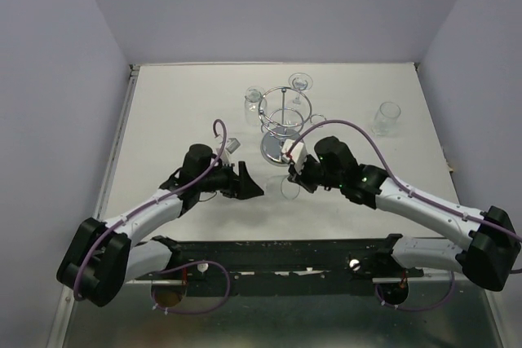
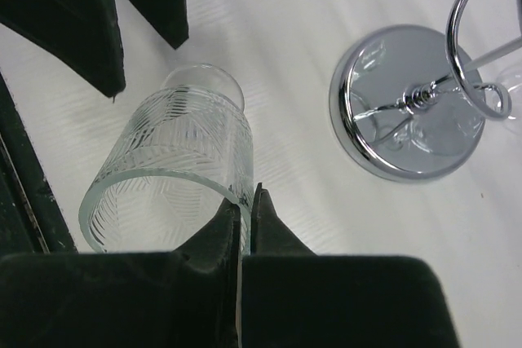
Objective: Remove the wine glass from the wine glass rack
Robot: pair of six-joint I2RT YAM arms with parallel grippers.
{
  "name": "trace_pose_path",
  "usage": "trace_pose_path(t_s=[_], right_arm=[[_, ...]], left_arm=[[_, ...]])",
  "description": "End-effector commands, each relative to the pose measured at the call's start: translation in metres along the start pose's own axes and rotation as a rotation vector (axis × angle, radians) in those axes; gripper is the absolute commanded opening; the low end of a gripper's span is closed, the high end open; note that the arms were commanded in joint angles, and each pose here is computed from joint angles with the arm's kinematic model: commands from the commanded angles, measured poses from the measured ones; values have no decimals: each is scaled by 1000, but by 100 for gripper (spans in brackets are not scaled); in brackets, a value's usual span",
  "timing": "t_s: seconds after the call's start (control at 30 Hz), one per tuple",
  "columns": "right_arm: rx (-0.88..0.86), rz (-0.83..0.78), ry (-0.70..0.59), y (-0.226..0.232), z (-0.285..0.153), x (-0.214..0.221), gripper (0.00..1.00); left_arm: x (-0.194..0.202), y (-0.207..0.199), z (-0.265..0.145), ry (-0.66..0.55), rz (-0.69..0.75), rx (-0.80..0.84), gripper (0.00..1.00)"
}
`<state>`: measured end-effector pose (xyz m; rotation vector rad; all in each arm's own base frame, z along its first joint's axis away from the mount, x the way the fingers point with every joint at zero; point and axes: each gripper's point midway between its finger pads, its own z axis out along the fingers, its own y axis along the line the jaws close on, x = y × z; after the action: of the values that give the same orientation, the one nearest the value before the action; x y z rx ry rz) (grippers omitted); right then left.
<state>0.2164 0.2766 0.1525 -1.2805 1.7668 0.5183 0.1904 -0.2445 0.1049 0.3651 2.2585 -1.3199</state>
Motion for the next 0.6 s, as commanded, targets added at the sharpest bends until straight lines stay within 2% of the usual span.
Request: trace_pose_path(t_s=[0.0, 0.17, 0.27, 0.4, 0.47, 0.57], right_arm=[[57, -34, -7, -11, -16, -13, 1], [-97, -160, 60, 13, -42, -2, 1], [-140, -151, 188, 21, -60, 25, 1], [-169, -148, 356, 21, -86, 69, 1], [-136, -109, 433, 8, -98, 89, 1], [-56, 46, 500, -23, -117, 104, 1]], left_arm=[[-16, 10, -11, -107, 47, -87, 86], [-26, 28, -29, -169, 31, -148, 88], [-41, 45, -42, -239, -8, -241, 99], [-57, 49, -56, -321, -15, -254, 99], [-62, 46, -63, -365, 9, -260, 99], [-65, 45, -72, -418, 47, -276, 99]])
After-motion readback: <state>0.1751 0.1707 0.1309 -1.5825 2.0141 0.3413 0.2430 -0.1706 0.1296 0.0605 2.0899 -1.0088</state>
